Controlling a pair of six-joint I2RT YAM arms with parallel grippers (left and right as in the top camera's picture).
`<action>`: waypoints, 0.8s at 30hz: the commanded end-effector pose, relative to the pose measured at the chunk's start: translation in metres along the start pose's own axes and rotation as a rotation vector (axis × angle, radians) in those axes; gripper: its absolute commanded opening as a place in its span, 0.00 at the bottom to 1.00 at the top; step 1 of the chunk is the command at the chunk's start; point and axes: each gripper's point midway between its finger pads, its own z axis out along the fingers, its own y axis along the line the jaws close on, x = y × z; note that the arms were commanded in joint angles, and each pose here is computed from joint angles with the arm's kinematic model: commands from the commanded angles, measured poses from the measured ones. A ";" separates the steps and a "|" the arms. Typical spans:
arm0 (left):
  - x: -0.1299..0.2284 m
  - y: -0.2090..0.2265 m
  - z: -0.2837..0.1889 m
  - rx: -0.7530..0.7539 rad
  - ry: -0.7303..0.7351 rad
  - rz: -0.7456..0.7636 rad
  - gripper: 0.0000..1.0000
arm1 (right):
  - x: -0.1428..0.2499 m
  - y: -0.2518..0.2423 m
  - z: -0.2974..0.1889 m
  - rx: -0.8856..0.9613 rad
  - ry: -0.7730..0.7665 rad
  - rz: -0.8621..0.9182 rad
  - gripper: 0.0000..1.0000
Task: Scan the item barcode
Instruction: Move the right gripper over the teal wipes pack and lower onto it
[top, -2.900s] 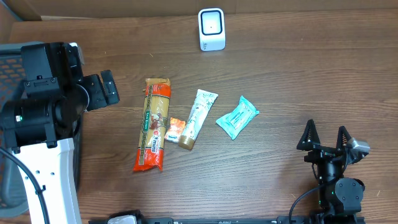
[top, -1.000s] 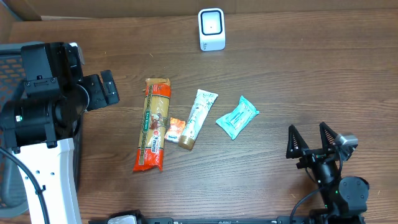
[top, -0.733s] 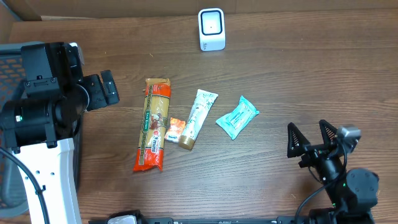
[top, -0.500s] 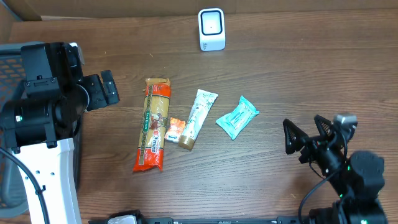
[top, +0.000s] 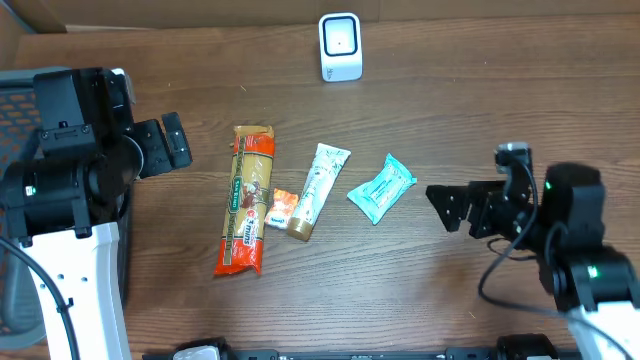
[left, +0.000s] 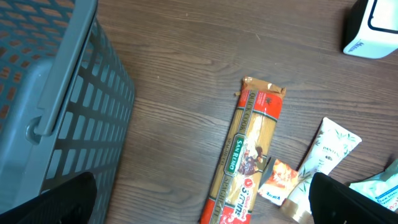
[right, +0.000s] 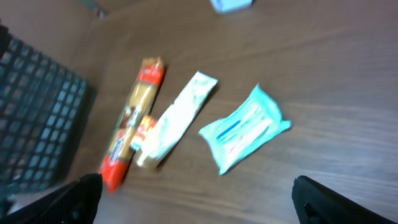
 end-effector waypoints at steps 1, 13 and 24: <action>-0.001 -0.003 -0.001 0.014 -0.003 0.017 1.00 | -0.002 0.014 0.010 -0.106 0.064 0.013 1.00; -0.001 -0.003 -0.001 0.014 -0.003 0.017 1.00 | 0.014 -0.008 0.062 -0.105 0.225 0.253 0.85; -0.001 -0.003 -0.001 0.014 -0.003 0.017 1.00 | -0.026 -0.041 0.083 0.288 0.269 0.334 0.87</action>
